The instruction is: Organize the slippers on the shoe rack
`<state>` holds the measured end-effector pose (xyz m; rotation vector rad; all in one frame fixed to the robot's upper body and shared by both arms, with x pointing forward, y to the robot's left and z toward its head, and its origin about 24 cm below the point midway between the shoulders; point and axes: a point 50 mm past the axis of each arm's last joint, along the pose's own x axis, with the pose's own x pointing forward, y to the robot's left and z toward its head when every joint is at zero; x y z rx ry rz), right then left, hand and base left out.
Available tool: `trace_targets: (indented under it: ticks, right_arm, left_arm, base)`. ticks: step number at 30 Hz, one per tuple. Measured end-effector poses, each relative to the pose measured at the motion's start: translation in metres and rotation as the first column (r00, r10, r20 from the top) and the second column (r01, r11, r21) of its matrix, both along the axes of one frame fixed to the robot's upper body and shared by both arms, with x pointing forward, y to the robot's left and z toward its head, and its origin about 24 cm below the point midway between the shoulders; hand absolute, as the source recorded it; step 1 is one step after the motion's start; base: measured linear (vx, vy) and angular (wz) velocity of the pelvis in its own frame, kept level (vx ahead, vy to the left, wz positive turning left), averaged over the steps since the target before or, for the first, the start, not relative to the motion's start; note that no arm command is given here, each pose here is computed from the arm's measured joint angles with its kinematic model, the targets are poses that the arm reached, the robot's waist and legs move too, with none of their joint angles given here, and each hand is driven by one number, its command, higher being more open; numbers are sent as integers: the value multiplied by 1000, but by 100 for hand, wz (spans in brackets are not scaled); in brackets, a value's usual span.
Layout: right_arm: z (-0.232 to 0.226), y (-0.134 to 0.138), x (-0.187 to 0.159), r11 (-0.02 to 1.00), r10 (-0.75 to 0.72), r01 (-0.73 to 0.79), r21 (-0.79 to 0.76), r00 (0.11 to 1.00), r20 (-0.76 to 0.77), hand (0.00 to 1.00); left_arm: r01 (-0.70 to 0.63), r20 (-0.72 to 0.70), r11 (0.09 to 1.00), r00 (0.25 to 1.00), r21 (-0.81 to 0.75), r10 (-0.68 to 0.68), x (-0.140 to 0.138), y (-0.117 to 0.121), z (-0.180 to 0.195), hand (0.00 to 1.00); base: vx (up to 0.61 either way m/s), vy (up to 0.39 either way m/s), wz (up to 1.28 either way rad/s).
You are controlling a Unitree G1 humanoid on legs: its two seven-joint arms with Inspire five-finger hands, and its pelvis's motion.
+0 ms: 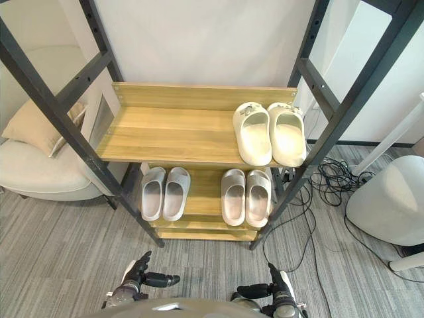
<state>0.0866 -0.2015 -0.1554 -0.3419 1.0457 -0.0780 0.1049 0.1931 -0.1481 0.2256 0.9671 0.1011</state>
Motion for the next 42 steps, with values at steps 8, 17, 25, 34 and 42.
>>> trace_targets:
  ticks: [8,17,25,34,42]
  right_arm:
    - [0,-3,7,1000,-25,25,-3,1000,6,100]
    - [6,-2,33,999,-39,38,10,997,65,100]
    - [12,16,57,998,-20,13,56,991,131,100]
    - [14,8,60,998,-66,62,30,987,148,100]
    - [14,14,59,990,-126,115,80,980,152,100]
  left_arm:
    - [-121,-26,993,992,3,121,-6,0,-5,100]
    - [-133,40,991,990,2,133,20,2,2,100]
    - [-125,60,992,990,-28,127,31,-14,3,100]
    - [-97,82,995,992,-23,99,36,-17,5,100]
    - [34,60,999,998,-40,-32,35,-40,2,100]
  base:
    - [-10,0,-17]
    - [-96,-40,8]
    - [-215,-203,47]
    - [-175,-71,80]
    - [-74,222,121]
